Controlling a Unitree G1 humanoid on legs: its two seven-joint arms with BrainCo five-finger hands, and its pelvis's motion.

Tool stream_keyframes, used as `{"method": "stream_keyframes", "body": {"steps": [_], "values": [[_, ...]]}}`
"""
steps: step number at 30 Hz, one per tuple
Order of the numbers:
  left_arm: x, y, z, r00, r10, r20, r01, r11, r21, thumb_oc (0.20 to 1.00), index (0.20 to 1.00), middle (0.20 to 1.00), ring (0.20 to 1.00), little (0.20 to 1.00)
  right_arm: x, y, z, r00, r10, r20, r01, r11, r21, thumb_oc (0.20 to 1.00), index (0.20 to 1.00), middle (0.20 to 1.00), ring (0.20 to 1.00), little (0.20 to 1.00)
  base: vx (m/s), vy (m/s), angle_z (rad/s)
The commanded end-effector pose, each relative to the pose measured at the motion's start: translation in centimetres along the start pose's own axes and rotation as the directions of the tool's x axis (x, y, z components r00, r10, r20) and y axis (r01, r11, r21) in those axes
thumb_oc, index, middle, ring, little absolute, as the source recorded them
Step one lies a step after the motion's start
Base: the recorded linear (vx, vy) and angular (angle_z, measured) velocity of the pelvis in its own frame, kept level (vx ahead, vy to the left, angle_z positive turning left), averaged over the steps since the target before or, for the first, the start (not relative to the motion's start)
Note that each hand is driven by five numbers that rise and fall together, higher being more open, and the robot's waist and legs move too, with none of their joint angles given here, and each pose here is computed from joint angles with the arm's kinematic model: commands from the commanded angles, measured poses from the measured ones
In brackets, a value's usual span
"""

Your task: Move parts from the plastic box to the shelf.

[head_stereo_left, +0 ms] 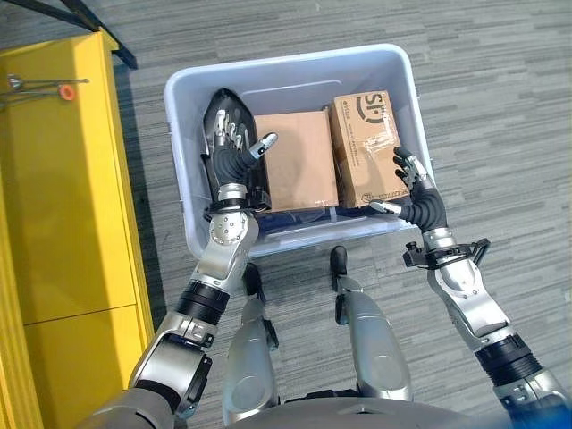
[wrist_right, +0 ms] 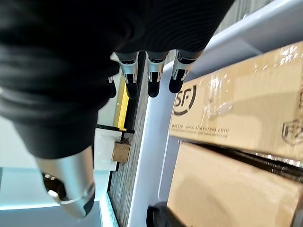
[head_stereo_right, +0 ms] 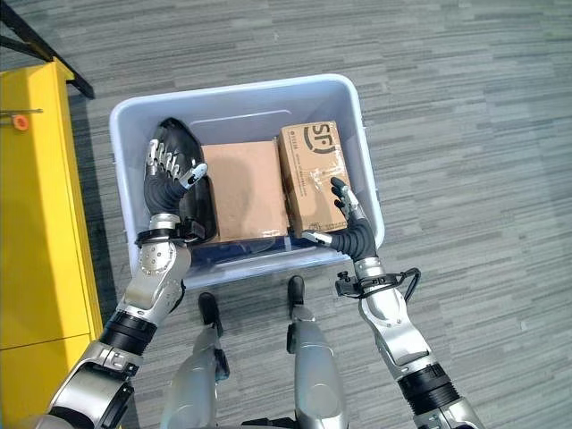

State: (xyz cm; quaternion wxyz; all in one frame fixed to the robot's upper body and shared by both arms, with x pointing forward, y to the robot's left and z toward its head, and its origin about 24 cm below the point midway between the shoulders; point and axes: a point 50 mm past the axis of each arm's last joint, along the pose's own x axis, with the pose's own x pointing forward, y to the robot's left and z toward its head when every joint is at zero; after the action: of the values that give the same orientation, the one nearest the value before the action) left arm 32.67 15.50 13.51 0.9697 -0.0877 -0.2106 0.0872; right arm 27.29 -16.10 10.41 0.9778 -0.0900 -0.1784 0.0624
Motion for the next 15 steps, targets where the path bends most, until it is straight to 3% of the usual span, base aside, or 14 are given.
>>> {"method": "stream_keyframes", "body": {"steps": [1, 15], "values": [[1.1, 1.6, 1.3, 0.992, 0.047, 0.117, -0.062, 0.989, 0.134, 1.0, 1.0, 1.0, 1.0, 1.0, 0.9, 0.0, 2.3, 0.988, -0.042, 0.147, 0.034, 0.998, 0.06, 1.0, 1.0, 1.0, 1.0, 1.0, 0.02, 0.031, -0.06], [4.8, 7.9, -1.1, 0.926, 0.377, -0.026, -0.354, 0.889, 0.291, 1.0, 1.0, 1.0, 1.0, 1.0, 0.1, 0.9, 1.9, 0.991, 0.016, 0.136, -0.03, 0.994, 0.102, 1.0, 1.0, 1.0, 1.0, 1.0, 0.0, 0.019, -0.12]]}}
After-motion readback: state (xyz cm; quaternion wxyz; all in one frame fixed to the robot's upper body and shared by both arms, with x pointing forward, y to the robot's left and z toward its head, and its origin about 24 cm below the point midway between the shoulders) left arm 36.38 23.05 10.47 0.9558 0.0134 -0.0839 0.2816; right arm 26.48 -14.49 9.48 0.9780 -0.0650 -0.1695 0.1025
